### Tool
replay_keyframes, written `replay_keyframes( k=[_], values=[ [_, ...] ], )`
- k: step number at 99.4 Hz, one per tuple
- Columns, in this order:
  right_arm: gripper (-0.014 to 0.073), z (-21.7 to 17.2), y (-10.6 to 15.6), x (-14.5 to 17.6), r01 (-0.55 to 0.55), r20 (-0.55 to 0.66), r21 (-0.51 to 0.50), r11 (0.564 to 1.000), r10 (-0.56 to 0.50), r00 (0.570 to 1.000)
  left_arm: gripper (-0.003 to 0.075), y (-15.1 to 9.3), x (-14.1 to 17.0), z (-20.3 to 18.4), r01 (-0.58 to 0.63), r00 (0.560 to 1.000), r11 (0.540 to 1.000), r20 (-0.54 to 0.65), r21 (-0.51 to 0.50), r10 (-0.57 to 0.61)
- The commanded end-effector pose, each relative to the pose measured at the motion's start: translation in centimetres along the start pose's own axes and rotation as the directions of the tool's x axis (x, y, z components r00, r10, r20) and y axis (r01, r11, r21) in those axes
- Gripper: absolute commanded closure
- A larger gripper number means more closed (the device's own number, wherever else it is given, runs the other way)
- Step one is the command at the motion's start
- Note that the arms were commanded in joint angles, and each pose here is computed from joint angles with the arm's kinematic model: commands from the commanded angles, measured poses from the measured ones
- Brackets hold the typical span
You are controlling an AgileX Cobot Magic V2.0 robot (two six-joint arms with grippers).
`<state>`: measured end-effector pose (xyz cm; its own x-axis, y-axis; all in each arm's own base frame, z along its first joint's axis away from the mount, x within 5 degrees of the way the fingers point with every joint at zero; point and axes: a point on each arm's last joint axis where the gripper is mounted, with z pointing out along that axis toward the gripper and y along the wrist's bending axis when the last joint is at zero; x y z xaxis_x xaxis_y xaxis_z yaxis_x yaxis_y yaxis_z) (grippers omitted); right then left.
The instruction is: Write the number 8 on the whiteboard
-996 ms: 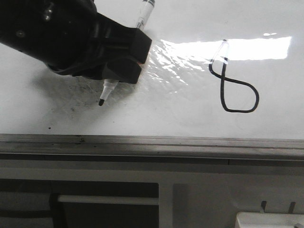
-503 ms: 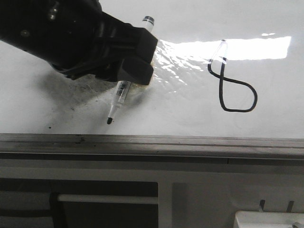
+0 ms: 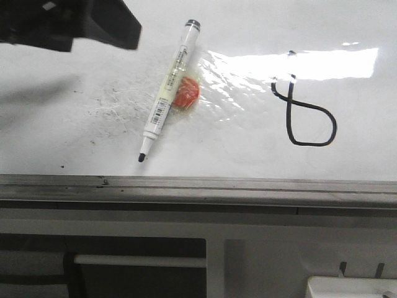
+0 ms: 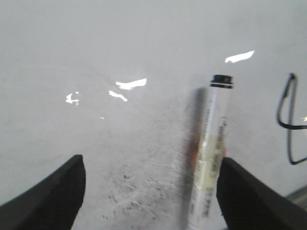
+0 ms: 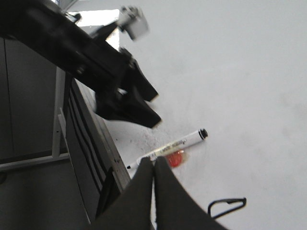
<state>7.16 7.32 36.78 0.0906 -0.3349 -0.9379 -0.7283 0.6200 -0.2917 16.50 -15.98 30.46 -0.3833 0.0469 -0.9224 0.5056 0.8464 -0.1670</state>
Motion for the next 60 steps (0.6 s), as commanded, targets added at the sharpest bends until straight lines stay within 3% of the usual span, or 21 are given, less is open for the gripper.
replay_keyframes(
  k=[1,13,20,27,44,60],
  values=[
    [0.0654,-1.2,-0.6,-0.1,-0.025,0.1,0.107,0.994,0.015,0.995,0.0195,0.0,-0.3,-3.8,0.005,0.996,0.998,0.091,0.07,-0.011],
    [0.0654,-3.0,-0.1,2.8,-0.03,0.103,0.199,0.98,0.01,0.995,0.0202,1.1,1.7,-7.6,0.009,0.987,0.99,0.156,0.139,-0.031],
    [0.0654,-3.5,0.5,4.6,-0.029,0.097,0.224,0.974,0.007,0.995,0.0253,1.8,2.9,-9.4,0.016,0.98,0.985,0.193,0.172,-0.05],
    [0.0654,-4.0,1.1,5.9,-0.029,0.103,0.231,0.972,0.006,0.995,0.0367,2.5,4.1,-10.7,0.034,0.972,0.98,0.221,0.198,-0.078],
    [0.0658,-4.2,1.9,8.0,-0.029,0.101,0.231,0.973,0.006,0.995,0.074,3.5,6.5,-12.3,0.056,0.959,0.965,0.256,0.257,-0.124],
    [0.0658,-4.0,2.0,8.5,-0.029,0.077,0.221,0.975,0.012,0.997,0.0741,3.8,7.5,-12.6,0.051,0.955,0.958,0.268,0.281,-0.129]
  ],
)
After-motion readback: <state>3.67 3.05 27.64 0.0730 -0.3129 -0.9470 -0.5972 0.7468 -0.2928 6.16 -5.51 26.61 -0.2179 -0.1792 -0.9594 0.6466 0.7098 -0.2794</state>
